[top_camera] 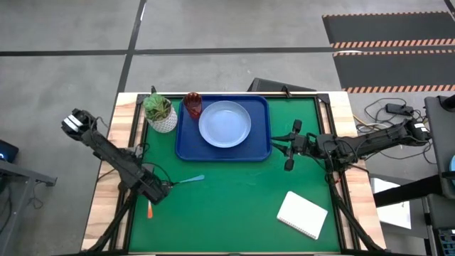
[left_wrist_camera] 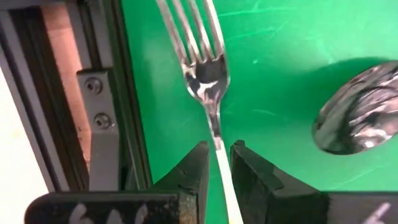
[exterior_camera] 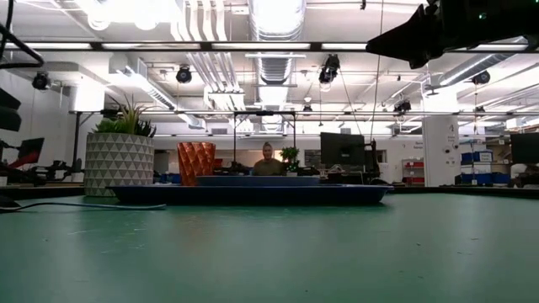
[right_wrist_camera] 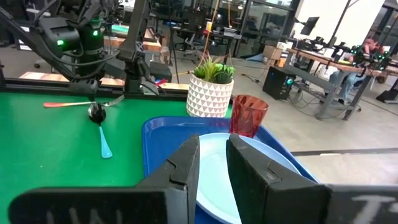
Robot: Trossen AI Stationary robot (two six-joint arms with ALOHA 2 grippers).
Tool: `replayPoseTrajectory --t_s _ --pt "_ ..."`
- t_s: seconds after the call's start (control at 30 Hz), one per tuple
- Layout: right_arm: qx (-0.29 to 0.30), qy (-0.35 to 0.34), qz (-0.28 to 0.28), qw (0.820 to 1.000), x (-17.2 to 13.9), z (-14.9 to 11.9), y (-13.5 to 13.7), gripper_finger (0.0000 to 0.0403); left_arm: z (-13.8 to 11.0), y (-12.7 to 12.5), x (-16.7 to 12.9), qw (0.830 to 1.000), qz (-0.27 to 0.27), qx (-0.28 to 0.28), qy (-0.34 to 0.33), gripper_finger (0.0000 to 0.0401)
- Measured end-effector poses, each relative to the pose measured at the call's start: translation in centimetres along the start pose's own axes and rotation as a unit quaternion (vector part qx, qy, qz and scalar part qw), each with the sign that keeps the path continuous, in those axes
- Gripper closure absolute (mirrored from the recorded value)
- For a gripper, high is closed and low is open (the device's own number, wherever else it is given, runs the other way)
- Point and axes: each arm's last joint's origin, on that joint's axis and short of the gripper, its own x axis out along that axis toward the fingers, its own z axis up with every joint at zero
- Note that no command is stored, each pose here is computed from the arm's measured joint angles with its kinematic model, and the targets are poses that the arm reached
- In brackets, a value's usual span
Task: Pick and place plate/cup/fork/spoon on tray
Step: Put the orange fork on the blue tray to the left of the plate
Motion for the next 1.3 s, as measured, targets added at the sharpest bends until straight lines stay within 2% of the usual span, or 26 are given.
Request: replayPoseTrajectory --t_s 0.17,0.47,0.97,1.17,1.3 --pt "0.001 0.000 0.000 1.000 0.0 0.0 0.0 0.0335 -0.6 0.5 0.1 1.000 -0.005 -0.017 -0.011 0.0354" --pt "0.002 0.000 0.000 1.000 0.0 0.0 0.0 0.0335 -0.5 0.8 0.5 0.999 -0.017 -0.015 -0.035 0.0353" --pt "0.001 0.001 0.000 1.000 0.0 0.0 0.0 0.0335 -0.2 0.8 2.0 0.999 -0.029 -0.007 -0.023 0.0354" --pt "0.003 0.001 0.000 1.000 0.0 0.0 0.0 0.0335 -0.1 0.9 2.1 1.000 -0.020 0.003 -0.021 0.0393" --pt "0.003 0.001 0.000 1.000 0.0 0.0 0.0 0.0335 -0.2 1.0 2.0 1.000 -0.007 0.001 -0.013 0.0397"
